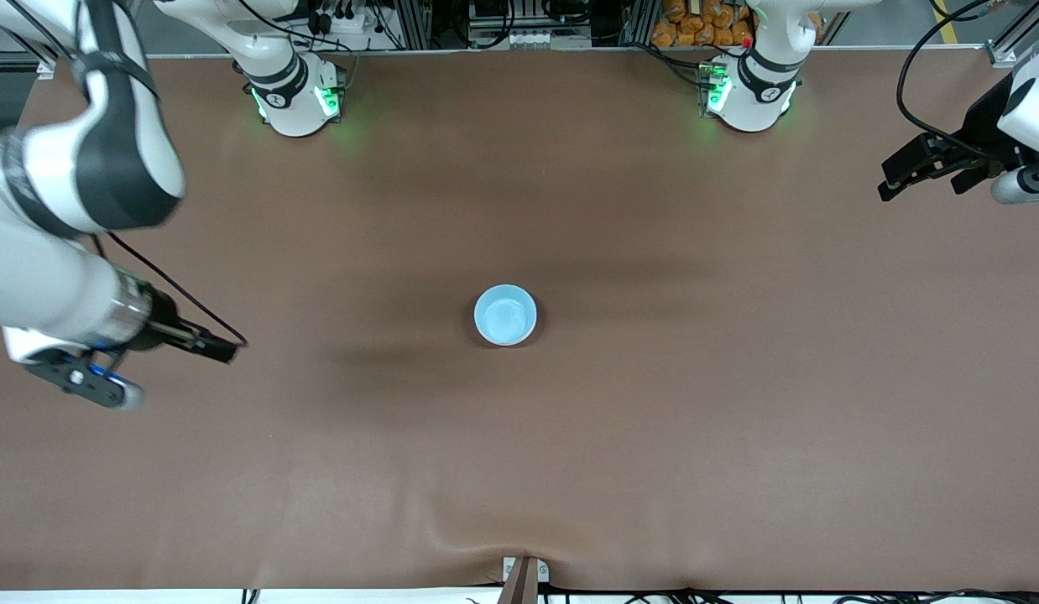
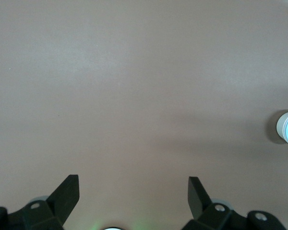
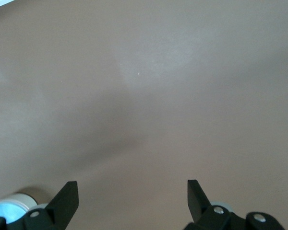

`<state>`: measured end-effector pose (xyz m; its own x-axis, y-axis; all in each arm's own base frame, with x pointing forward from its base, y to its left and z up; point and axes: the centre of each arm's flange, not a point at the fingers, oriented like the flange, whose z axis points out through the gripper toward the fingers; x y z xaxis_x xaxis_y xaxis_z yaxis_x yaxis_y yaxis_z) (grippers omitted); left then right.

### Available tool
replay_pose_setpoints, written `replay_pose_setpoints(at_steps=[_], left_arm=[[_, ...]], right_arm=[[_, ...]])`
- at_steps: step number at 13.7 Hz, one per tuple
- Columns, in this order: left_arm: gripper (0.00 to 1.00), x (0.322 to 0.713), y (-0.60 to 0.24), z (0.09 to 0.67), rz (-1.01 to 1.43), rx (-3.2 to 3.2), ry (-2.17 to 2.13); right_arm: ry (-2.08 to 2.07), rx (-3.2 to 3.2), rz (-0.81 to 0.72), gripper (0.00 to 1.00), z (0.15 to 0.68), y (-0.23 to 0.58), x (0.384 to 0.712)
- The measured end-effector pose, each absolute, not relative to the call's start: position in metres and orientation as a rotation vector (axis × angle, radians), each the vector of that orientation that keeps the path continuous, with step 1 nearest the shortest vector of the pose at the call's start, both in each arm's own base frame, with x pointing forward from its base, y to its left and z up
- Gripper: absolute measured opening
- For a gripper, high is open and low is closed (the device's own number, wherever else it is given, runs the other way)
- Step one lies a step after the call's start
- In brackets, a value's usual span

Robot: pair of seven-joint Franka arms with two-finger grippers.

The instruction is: Stack pink and blue bowls on white bowl

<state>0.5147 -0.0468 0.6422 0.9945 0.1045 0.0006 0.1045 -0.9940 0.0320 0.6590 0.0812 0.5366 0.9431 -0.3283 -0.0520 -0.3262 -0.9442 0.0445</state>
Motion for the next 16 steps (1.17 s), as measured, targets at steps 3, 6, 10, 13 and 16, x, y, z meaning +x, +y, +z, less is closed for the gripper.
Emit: replay_pose_setpoints(at_steps=[3, 6, 10, 13, 16], left_arm=[[1.0, 0.515, -0.047, 0.643, 0.007, 3.108, 0.104], [1.0, 0.515, -0.045, 0.643, 0.011, 3.127, 0.044], [1.0, 0.515, -0.045, 0.643, 0.01, 3.128, 0.037], [1.0, 0.515, -0.045, 0.643, 0.01, 3.128, 0.037], [1.0, 0.515, -0.045, 0.643, 0.01, 3.128, 0.037]], right_arm=[[-0.391, 3.059, -0.099, 1.0, 0.597, 0.061, 0.622], [-0.393, 3.06, -0.037, 1.0, 0.63, 0.049, 0.584], [-0.277, 3.057, -0.006, 1.0, 0.633, 0.035, 0.528], [-0.213, 3.064, 0.02, 1.0, 0.642, 0.026, 0.521], [-0.197, 3.069, 0.043, 1.0, 0.641, 0.027, 0.532]])
